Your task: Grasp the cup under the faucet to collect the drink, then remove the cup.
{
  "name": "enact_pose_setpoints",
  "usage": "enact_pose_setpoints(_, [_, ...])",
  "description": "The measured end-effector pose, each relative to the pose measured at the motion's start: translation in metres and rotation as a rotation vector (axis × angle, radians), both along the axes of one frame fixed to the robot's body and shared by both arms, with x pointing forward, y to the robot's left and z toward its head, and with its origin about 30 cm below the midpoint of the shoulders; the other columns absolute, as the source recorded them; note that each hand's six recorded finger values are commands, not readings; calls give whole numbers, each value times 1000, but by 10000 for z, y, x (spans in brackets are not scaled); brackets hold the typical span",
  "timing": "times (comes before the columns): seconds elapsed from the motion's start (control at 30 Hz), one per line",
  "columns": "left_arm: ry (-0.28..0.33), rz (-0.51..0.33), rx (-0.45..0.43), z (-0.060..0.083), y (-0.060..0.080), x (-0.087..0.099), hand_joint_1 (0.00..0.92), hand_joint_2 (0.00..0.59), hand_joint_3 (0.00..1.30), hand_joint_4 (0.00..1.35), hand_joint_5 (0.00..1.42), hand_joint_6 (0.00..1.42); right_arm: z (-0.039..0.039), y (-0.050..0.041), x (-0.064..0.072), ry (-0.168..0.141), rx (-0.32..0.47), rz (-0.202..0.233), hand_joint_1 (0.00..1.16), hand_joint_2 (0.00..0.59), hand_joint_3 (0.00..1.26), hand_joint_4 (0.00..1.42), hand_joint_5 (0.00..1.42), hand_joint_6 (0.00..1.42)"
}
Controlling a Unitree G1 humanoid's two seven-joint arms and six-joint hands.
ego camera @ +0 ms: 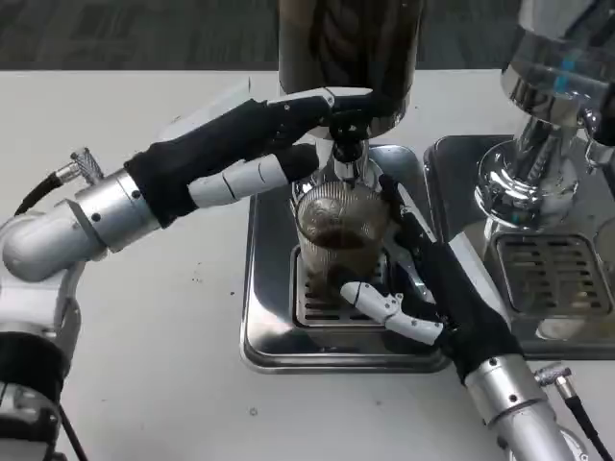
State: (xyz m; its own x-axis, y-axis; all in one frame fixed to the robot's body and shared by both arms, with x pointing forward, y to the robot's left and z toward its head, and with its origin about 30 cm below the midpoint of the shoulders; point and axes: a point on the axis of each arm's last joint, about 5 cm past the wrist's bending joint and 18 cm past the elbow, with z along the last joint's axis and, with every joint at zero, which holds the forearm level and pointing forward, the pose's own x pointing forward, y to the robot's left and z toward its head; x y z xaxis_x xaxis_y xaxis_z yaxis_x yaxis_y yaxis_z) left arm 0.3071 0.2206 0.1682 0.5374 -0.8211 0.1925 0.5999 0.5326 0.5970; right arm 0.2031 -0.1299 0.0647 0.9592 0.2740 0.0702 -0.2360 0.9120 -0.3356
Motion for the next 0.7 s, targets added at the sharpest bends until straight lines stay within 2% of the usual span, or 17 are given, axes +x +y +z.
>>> enact_pose_setpoints(0.13, [19,1,-34,-19,11,-1,0,98,219,92,104,85,0,-2,0,-1,0,0,617,229,0,0,0,47])
enact_pose_setpoints(0.33, [9,14,-85,5,53,-8,0,100,219,99,120,103,0,-4,0,-2,1,-1,616,230,0,0,0,43])
enact_pose_setpoints(0.6, [-2,77,-181,-30,196,-91,0,101,228,123,137,114,-19,-9,-1,7,-2,-2,617,227,0,0,0,35])
enact_pose_setpoints(0.7, [11,98,-192,-61,248,-124,0,100,232,125,139,115,-18,-10,4,6,-7,0,620,225,0,0,0,34])
